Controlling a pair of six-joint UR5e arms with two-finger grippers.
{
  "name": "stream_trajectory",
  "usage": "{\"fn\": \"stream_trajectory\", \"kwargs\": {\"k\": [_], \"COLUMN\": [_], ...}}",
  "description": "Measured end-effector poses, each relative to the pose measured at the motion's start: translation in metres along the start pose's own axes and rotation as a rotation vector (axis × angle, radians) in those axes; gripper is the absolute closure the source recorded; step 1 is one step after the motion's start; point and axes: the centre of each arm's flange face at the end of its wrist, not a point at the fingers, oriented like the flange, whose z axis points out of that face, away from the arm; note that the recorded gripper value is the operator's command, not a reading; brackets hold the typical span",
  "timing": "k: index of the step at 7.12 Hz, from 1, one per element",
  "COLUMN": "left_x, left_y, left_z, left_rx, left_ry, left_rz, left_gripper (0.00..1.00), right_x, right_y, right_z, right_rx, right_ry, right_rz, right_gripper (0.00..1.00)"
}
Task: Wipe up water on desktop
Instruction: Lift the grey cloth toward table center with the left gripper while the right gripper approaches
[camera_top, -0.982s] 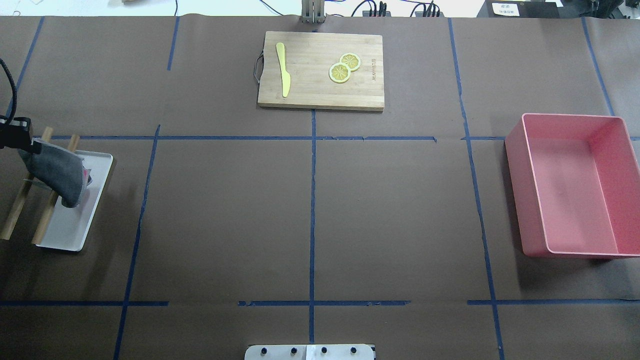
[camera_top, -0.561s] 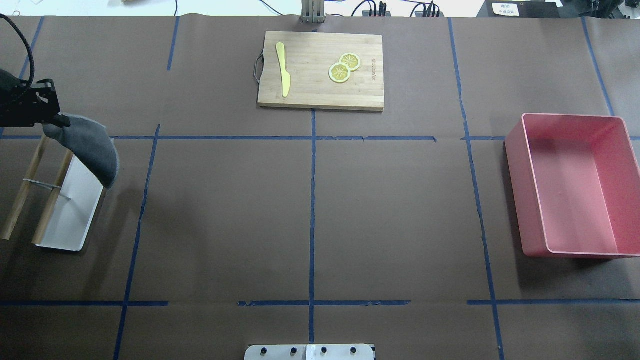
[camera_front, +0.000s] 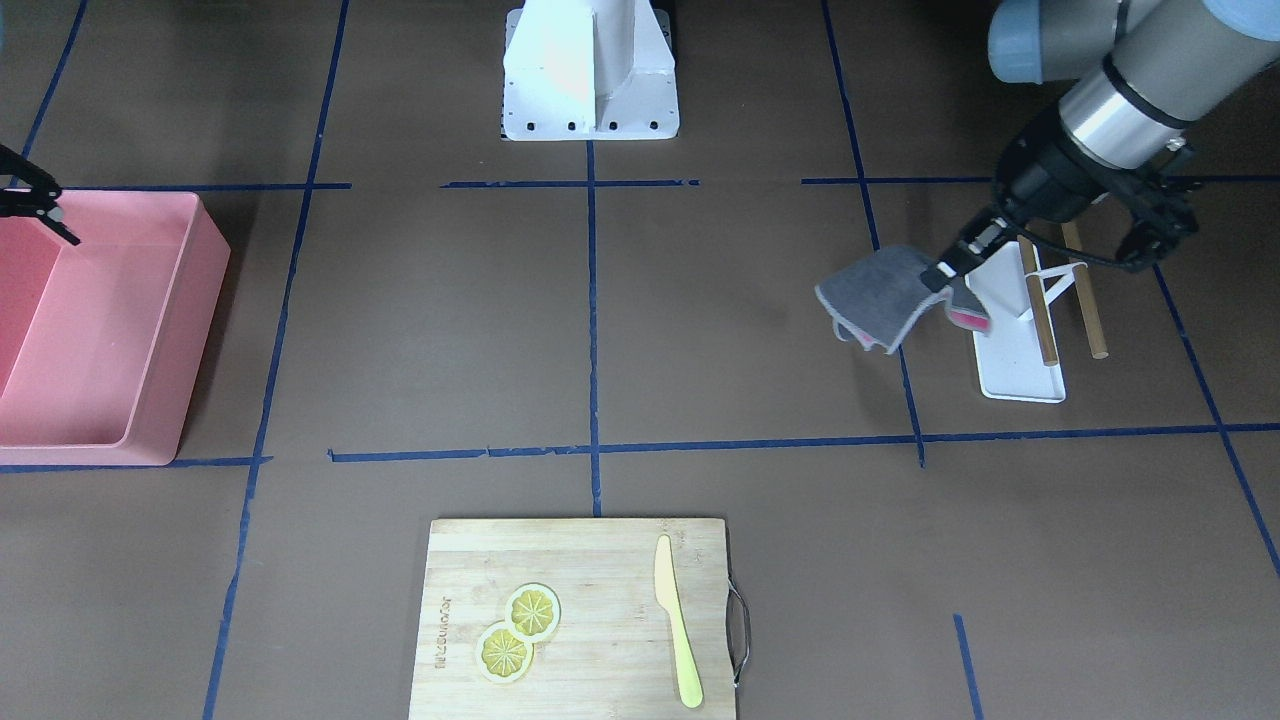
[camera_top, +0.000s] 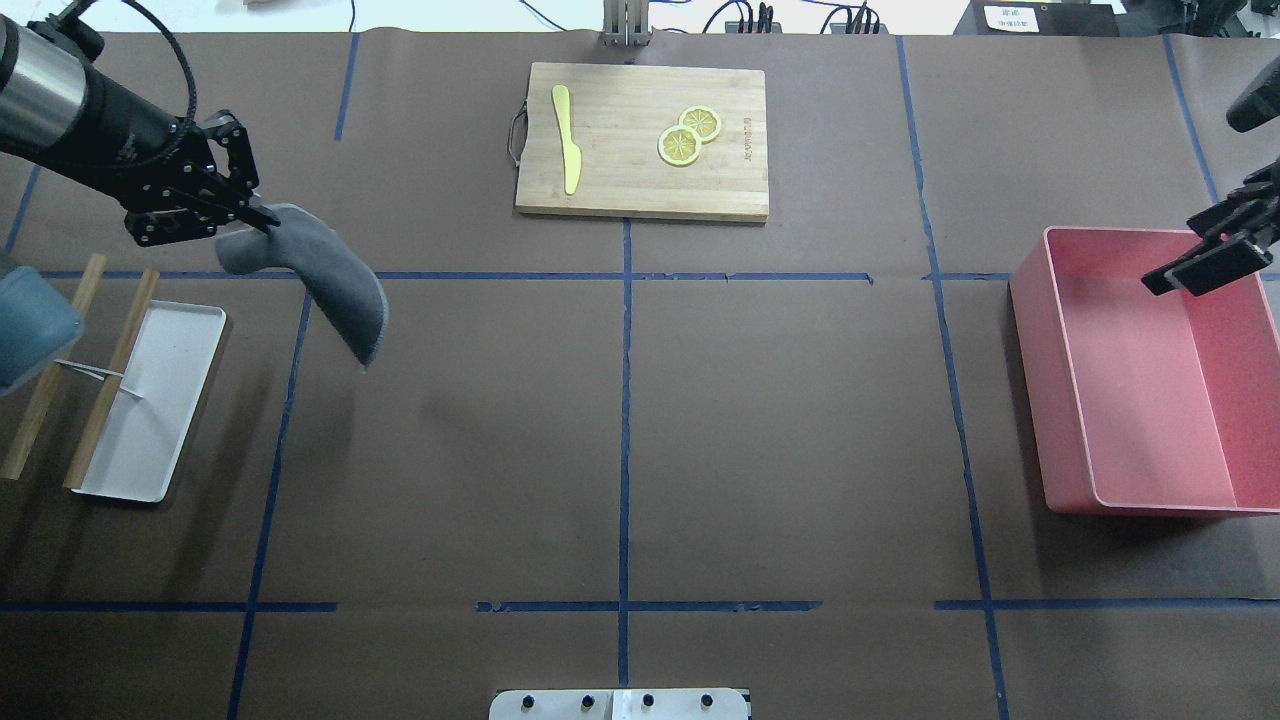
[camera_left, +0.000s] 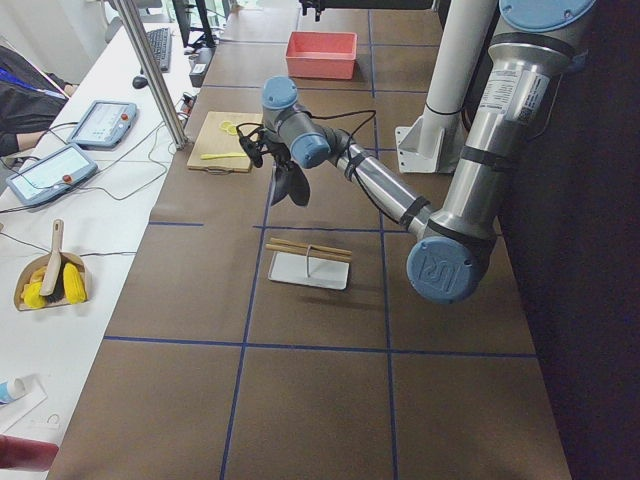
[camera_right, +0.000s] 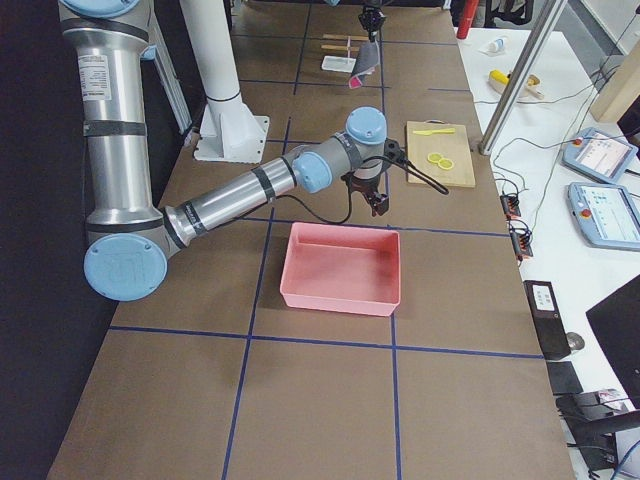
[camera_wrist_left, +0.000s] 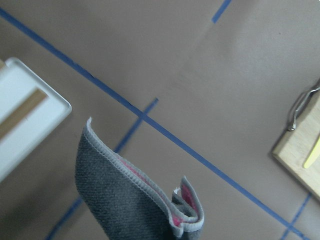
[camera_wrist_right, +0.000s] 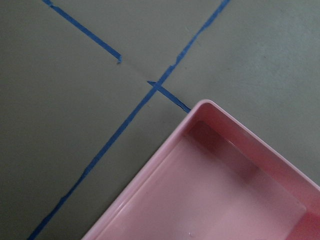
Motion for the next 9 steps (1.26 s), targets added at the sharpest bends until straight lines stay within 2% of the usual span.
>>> {"fn": "stream_trajectory", "kwargs": {"k": [2, 3, 4, 6, 7, 9], "left_x": [0.038, 0.053, 0.065, 0.082, 0.09, 0.104], "left_y": [0.049, 0.072, 0.091, 0.128, 0.147, 0.17], "left_z": [0.007, 0.01, 0.011, 0.023, 0.036, 0.046], "left_rx": [-0.061, -0.091, -0.116, -0.139, -0.134, -0.146], "left_ry": [0.026, 0.032, 0.037, 0.047, 0.06, 0.095], "left_rz": [-0.151, -0.212, -0.247, -0.264, -0.272, -0.311], "left_gripper": [1.0, 1.0, 1.0, 1.0, 1.0, 1.0], "right_x": [-0.062, -0.099, -0.136, -0.208, -0.243, -0.308], "right_y": [-0.064, -0.093, -0.117, -0.155, -0.169, -0.189], "right_z": [0.034, 0.055, 0.069, 0.086, 0.095, 0.11], "right_rx": [0.023, 0.031, 0.044, 0.07, 0.092, 0.16], "right_ry": [-0.039, -0.031, -0.037, -0.089, -0.087, -0.041], "right_rz": [-0.059, -0.094, -0.119, -0.124, -0.142, -0.195], "right_gripper": [0.01, 0.01, 0.01, 0.01, 0.01, 0.01]}}
